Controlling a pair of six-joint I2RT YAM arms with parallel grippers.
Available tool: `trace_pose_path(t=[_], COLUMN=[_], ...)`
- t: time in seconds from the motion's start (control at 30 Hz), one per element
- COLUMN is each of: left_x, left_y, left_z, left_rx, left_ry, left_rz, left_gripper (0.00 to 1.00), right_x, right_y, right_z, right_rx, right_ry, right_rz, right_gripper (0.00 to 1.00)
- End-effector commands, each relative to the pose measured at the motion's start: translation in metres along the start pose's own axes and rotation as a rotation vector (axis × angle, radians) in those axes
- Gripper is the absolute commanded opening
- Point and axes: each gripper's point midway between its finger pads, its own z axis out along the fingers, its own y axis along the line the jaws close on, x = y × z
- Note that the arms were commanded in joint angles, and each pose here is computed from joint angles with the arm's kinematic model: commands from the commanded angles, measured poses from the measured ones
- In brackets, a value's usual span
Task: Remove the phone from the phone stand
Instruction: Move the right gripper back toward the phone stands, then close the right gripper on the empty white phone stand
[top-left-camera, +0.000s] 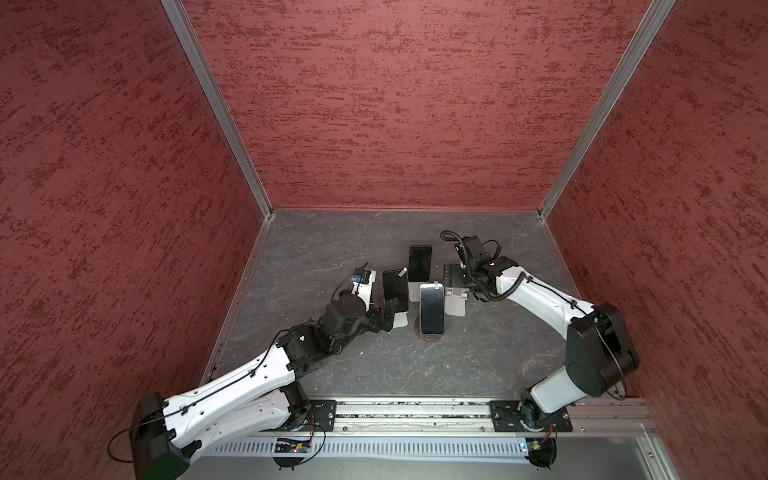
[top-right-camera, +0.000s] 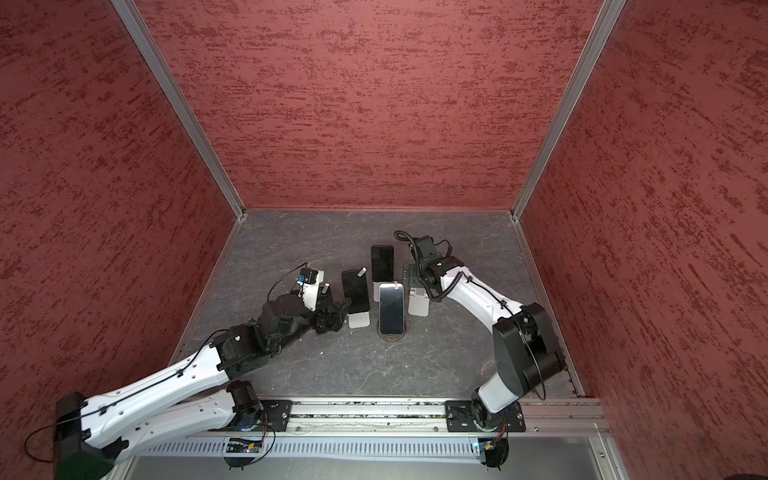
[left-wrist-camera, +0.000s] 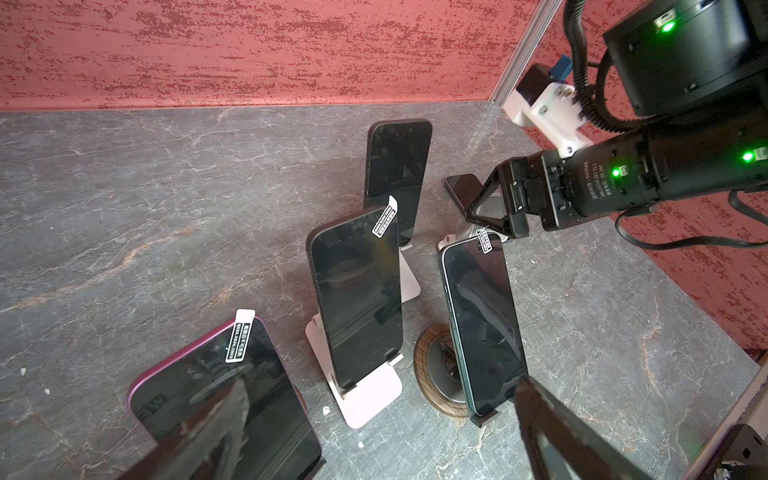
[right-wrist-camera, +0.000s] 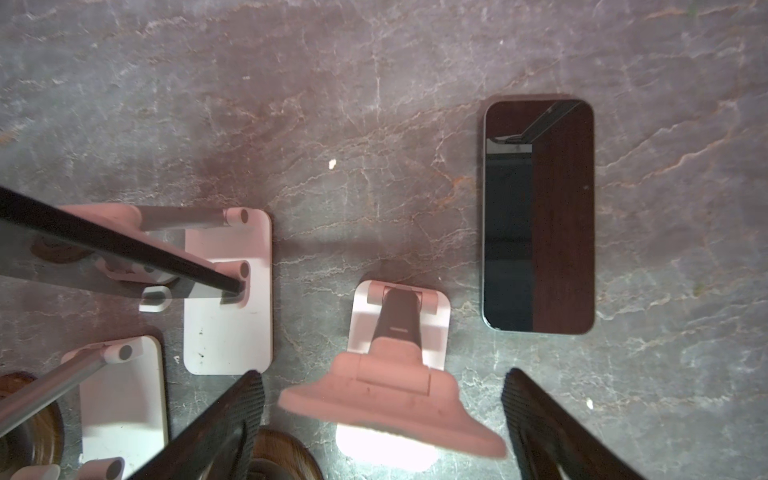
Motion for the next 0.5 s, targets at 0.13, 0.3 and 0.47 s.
trace_pose_path(t=[0.13, 0.3, 0.47], left_x=[-0.0004, 0.0004, -0.0006], left_y=[-0.0011, -0.001, -0.0014], left_z=[-0.0013, -0.0007, -0.0006], left_rx=[0.008, 0.008, 0.009], left_ry=[-0.015, -0.013, -0.016], left_rz=[-0.007, -0.005, -0.003], left_gripper=[1.0, 0.99, 0.99], right_x=[0.0111, 0.0132, 0.014], right_y=[-0.0054, -0.0061, -0.0073], right_z=[0.011, 0.0144, 0.016], right_rx=[0.067, 0.077, 0.086], right_ry=[0.025, 0.034, 0.036], right_rz=[0.014, 0.013, 0.009], right_gripper=[0.79, 0.74, 0.68])
